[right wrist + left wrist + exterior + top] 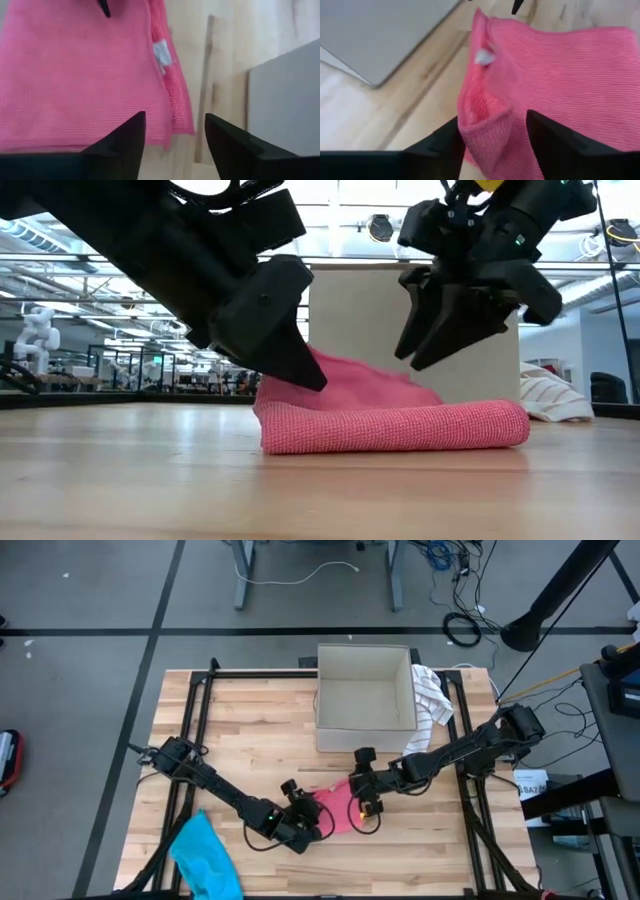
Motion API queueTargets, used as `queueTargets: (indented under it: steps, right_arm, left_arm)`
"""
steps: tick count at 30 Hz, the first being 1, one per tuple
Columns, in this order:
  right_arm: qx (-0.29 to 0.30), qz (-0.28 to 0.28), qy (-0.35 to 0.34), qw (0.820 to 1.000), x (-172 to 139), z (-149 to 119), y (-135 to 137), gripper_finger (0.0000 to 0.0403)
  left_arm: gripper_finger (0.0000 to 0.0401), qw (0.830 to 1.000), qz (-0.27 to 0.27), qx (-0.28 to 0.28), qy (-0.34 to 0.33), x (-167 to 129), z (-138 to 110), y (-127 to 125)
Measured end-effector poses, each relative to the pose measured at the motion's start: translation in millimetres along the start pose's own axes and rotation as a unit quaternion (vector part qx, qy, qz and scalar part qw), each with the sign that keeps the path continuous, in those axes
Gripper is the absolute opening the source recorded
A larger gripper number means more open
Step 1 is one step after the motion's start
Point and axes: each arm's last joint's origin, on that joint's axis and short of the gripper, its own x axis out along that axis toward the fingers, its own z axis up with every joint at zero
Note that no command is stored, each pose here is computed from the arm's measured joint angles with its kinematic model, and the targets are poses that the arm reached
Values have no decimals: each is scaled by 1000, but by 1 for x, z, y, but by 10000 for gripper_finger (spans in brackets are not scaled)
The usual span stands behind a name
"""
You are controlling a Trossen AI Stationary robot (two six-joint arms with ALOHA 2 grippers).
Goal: Fold towel
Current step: Fold the pink microfiber towel
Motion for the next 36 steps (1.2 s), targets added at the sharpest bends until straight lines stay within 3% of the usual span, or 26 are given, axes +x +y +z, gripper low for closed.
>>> queueTargets:
  steps: [9,13,23,29,36]
  right_arm:
    - [3,-16,-5,1000,-15,1,0,195]
    - [15,41,-22,999,-17,4,9,195]
    - [22,109,-57,992,-16,10,38,194]
    - [11,129,-34,991,13,3,55,194]
    - [10,131,-43,990,46,-3,63,194]
  left_arm:
    - [243,998,54,27,-28,0,0,4]
    - [244,996,69,42,-25,-1,-2,7]
    - [243,995,3,100,19,0,-4,2]
    - [242,982,-29,184,-3,-16,-4,-9]
    - [242,976,-53,209,-35,-48,19,-4]
